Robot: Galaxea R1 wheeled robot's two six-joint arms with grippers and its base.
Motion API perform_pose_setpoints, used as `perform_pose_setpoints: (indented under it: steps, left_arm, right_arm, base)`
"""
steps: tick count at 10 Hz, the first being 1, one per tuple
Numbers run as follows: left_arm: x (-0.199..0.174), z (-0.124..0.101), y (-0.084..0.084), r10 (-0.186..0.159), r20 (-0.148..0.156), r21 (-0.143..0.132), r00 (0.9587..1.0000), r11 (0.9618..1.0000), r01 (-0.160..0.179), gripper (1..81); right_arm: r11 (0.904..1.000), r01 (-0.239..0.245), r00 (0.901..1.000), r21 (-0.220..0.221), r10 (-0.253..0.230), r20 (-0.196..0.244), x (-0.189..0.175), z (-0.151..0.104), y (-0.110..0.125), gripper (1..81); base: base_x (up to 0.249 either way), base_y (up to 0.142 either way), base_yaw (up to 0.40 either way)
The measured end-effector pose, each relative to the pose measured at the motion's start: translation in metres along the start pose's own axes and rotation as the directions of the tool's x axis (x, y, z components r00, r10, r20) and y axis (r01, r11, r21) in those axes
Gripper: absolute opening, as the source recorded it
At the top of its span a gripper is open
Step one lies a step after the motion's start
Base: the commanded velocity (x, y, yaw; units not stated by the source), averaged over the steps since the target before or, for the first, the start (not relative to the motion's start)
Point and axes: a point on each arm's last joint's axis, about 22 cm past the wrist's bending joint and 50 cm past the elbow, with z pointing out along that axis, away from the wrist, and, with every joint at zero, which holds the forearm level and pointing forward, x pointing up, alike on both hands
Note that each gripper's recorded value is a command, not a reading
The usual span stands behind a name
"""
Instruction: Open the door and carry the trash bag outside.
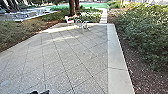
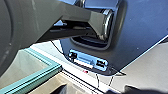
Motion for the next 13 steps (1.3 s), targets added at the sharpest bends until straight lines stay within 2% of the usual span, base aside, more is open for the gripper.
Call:
perform_pose_setpoints:
  steps: [2, 3, 5, 6, 7, 8, 9, 10, 12, 13]
  left_arm:
    - [-0.054, 0.026, -0.007, 0.031, 0.024, -0.009, 0.9992, 0.9995, -0.03, 81.1]
    - [-0.089, 0.046, -0.009, 0.051, 0.047, -0.013, 0.9976, 0.9986, -0.051, 81.1]
    - [-0.159, 0.092, -0.004, 0.113, 0.077, -0.032, 0.9907, 0.9934, -0.11, 81.1]
    - [-0.202, 0.118, -0.002, 0.143, 0.104, -0.041, 0.9843, 0.9894, -0.139, 81.1]
    - [-0.251, 0.142, 0.001, 0.173, 0.141, -0.054, 0.9748, 0.9844, -0.167, 81.1]
    - [-0.296, 0.16, 0.005, 0.194, 0.181, -0.069, 0.9643, 0.9805, -0.184, 81.1]
    - [-0.332, 0.176, 0.012, 0.241, 0.212, -0.088, 0.9469, 0.9698, -0.227, 81.1]
    - [-0.355, 0.19, 0.022, 0.301, 0.226, -0.102, 0.9265, 0.9532, -0.284, 81.1]
    - [-0.386, 0.215, 0.053, 0.398, 0.238, -0.136, 0.8861, 0.917, -0.375, 81.1]
    - [-0.397, 0.223, 0.058, 0.426, 0.241, -0.136, 0.8717, 0.9043, -0.405, 81.1]
  right_arm:
    - [0.9995, 0.027, 0.9984, -0.017, -0.028, -0.048, 0.019, -0.005, 0.004, 81.1]
    - [0.9988, 0.038, 0.997, -0.029, -0.04, -0.066, 0.026, -0.007, 0.007, 81.1]
    - [0.9965, 0.061, 0.9919, -0.057, -0.067, -0.108, 0.045, -0.009, 0.011, 81.1]
    - [0.9959, 0.065, 0.9901, -0.063, -0.072, -0.12, 0.05, -0.008, 0.011, 81.1]
    - [0.9954, 0.065, 0.9906, -0.071, -0.073, -0.116, 0.047, -0.005, 0.01, 81.1]
    - [0.9952, 0.06, 0.9899, -0.077, -0.07, -0.123, 0.049, -0.004, 0.012, 81.1]
    - [0.9952, 0.044, 0.9885, -0.088, -0.056, -0.141, 0.05, -0.006, 0.017, 81.1]
    - [0.9957, 0.012, 0.9872, -0.091, -0.026, -0.157, 0.045, -0.005, 0.021, 81.1]
    - [0.996, -0.046, 0.9815, -0.076, 0.031, -0.189, 0.033, 0.0, 0.016, 81.1]
    - [0.9957, -0.063, 0.9789, -0.068, 0.049, -0.198, 0.03, 0.003, 0.012, 81.1]
  base:
    - [0.0, 0.0, 0.0]
    - [0.0, 0.0, 0.0]
    - [0.0, 0.0, 0.0]
    - [0.0, 0.0, 0.0]
    - [0.0, 0.0, 0.0]
    - [0.0, 0.0, 0.0]
    - [0.0, 0.0, 0.0]
    - [0.0, 0.0, 0.0]
    - [0.0, 0.0, 0.0]
    - [0.0, 0.0, 0.0]
